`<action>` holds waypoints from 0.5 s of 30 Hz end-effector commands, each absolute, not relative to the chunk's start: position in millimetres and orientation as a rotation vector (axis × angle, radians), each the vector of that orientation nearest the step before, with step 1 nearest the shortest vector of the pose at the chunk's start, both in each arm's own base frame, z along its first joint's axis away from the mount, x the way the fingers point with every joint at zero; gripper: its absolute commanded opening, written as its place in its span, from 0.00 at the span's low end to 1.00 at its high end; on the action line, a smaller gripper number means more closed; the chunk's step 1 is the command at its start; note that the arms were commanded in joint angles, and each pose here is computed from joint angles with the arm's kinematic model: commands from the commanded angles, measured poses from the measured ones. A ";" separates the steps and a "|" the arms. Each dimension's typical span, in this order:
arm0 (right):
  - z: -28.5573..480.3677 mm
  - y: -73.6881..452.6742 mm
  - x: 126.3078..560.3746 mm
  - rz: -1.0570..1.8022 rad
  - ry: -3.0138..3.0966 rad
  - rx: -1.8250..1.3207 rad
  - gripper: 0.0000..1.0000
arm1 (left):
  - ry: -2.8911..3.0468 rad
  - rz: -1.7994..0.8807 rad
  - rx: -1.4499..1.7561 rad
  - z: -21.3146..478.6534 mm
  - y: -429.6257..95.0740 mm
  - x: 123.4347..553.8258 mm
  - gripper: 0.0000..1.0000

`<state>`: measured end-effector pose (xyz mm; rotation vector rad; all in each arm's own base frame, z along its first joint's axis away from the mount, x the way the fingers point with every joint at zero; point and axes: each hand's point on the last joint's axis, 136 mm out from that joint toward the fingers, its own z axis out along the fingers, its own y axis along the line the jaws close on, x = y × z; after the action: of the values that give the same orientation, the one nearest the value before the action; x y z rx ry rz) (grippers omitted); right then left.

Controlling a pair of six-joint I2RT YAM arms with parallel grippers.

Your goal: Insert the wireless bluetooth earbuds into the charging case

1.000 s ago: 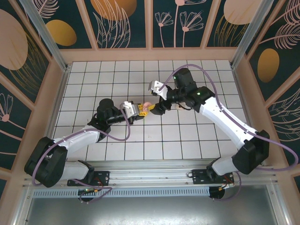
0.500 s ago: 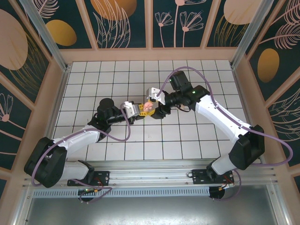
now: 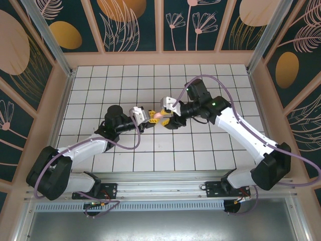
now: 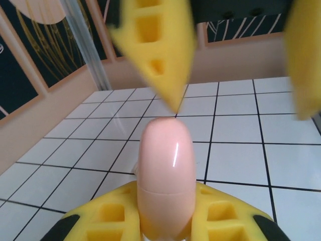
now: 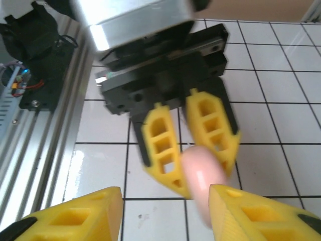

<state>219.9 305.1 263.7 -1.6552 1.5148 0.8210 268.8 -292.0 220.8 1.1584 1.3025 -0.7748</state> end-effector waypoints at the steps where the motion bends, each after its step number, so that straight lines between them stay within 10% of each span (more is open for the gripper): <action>1: 278.0 300.0 218.7 0.890 1.527 -1.538 0.49 | 1.287 -0.769 1.078 244.2 -293.1 282.9 0.07; 15: 292.6 179.8 334.3 0.924 1.974 -0.013 0.44 | 1.701 -1.254 0.497 249.7 -321.0 316.4 0.06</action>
<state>310.6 211.0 290.8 -0.4540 1.9196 0.8925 302.5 -311.4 235.3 0.7201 1.6011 -1.1097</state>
